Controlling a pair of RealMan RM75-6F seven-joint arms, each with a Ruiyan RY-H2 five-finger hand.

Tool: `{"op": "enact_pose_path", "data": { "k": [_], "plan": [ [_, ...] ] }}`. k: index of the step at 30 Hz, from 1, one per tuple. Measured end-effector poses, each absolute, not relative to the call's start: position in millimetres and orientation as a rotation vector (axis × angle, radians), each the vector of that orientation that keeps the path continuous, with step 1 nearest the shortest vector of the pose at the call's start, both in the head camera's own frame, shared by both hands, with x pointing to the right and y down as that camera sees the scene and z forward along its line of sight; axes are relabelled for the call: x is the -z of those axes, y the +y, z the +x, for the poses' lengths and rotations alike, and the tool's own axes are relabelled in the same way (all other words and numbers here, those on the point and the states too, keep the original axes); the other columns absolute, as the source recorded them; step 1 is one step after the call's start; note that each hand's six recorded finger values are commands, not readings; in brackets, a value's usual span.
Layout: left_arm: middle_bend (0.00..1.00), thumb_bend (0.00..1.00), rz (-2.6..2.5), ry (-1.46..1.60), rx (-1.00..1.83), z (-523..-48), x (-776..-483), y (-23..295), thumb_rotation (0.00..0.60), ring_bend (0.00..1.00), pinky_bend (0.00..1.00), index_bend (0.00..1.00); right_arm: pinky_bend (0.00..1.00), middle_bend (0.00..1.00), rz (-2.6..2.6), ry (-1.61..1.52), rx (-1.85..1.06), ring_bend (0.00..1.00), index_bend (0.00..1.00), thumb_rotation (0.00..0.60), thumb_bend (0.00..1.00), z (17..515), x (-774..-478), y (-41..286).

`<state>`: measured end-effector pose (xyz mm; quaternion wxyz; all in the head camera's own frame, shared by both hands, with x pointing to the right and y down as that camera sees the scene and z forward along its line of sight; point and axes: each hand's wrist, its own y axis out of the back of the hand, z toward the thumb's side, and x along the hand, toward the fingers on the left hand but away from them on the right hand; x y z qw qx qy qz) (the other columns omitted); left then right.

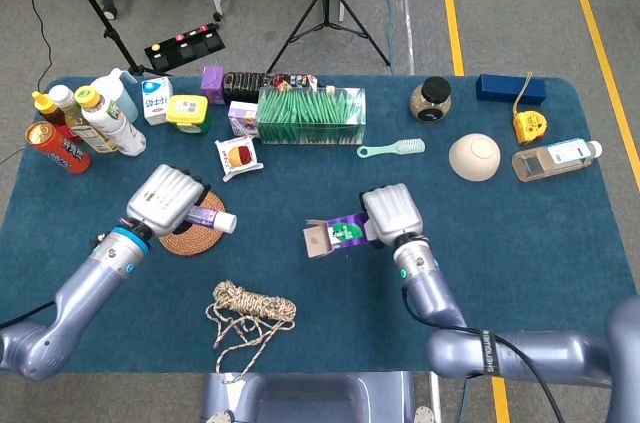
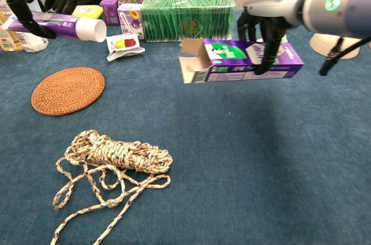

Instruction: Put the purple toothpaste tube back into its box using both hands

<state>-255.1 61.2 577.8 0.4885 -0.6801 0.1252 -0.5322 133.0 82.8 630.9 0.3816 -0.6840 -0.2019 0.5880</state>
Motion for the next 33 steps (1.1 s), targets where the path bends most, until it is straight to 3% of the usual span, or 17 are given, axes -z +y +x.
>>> {"op": "enact_pose_path", "data": {
  "k": [10,33],
  "plan": [
    [0.52,0.32,-1.607,0.239,1.252,-214.6,-580.3,62.8,0.6,0.45,0.53,0.69,0.97,0.8,-1.746,-0.489,-1.502,0.86,0.66,0.6,0.55,79.9,-627.0,91.3],
    [0.52,0.32,-1.555,0.223,1.257,-176.2,-588.8,78.9,0.6,0.45,0.53,0.69,0.97,0.8,-1.66,-0.548,-1.702,0.86,0.66,0.6,0.55,95.7,-630.8,80.0]
  ]
}}
